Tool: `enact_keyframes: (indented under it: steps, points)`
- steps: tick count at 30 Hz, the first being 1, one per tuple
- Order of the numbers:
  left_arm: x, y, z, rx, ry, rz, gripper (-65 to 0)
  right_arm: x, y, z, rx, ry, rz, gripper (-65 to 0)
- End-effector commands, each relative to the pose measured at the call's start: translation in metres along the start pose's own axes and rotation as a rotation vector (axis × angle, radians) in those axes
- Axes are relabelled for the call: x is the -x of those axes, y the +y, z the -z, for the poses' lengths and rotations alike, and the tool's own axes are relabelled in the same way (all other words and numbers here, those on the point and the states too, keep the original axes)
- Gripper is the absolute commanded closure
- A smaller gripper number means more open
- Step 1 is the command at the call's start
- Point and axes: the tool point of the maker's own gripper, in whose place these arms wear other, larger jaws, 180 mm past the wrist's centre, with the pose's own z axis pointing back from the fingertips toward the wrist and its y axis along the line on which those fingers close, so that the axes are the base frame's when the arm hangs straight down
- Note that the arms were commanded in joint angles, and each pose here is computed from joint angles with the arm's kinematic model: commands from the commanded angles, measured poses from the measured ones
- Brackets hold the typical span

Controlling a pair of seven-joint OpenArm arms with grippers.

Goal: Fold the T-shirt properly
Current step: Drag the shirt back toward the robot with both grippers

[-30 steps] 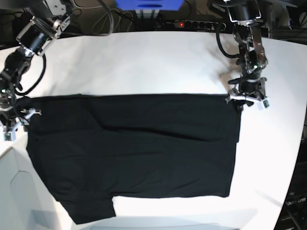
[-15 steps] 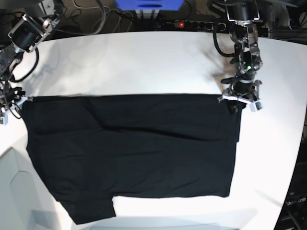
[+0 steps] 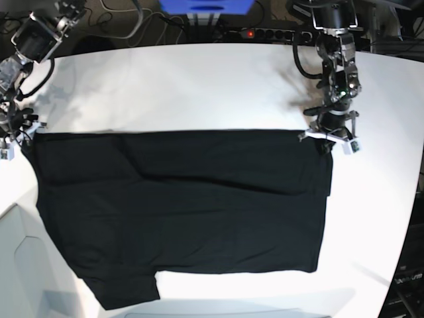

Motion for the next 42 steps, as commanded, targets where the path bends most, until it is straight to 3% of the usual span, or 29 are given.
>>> enact_keyframes:
  steps: [1,6,8,13,21,27,33,38,42]
  points:
    - [0.014,0.004,-0.002,-0.011,0.065,0.003,-0.1,-0.003,-0.006,-0.001,0.001,0.0,-0.012,-27.7]
    - [0.017,0.005,-0.003,-0.014,0.072,0.004,-0.1,0.014,-0.005,0.004,-0.017,0.043,0.012,-27.0]
    - [0.021,0.007,-0.005,-0.017,0.079,0.005,-0.1,0.016,-0.005,0.004,-0.017,0.047,0.008,-23.8]
    - [0.024,0.01,-0.008,-0.02,0.085,0.011,-0.1,0.017,-0.013,0.0,-0.001,0.056,-0.004,0.0]
    - [0.015,0.006,-0.013,-0.008,0.061,0.025,-0.1,-0.016,-0.024,-0.024,0.065,-0.028,-0.094,0.0]
    - [-0.036,0.005,-0.024,-0.002,-0.065,0.045,-0.1,-0.06,-0.016,-0.04,0.095,-0.069,-0.229,0.0]
    - [-0.08,-0.005,-0.03,0.016,-0.175,0.051,-0.1,-0.114,-0.006,-0.041,0.099,-0.116,-0.274,0.0]
    - [-0.107,-0.015,-0.024,0.03,-0.134,0.021,-0.1,-0.163,0.001,-0.047,0.107,-0.169,-0.295,0.0]
    - [-0.12,-0.023,-0.028,0.045,-0.109,0.016,-0.1,-0.168,-0.002,-0.05,0.119,-0.147,-0.284,0.0]
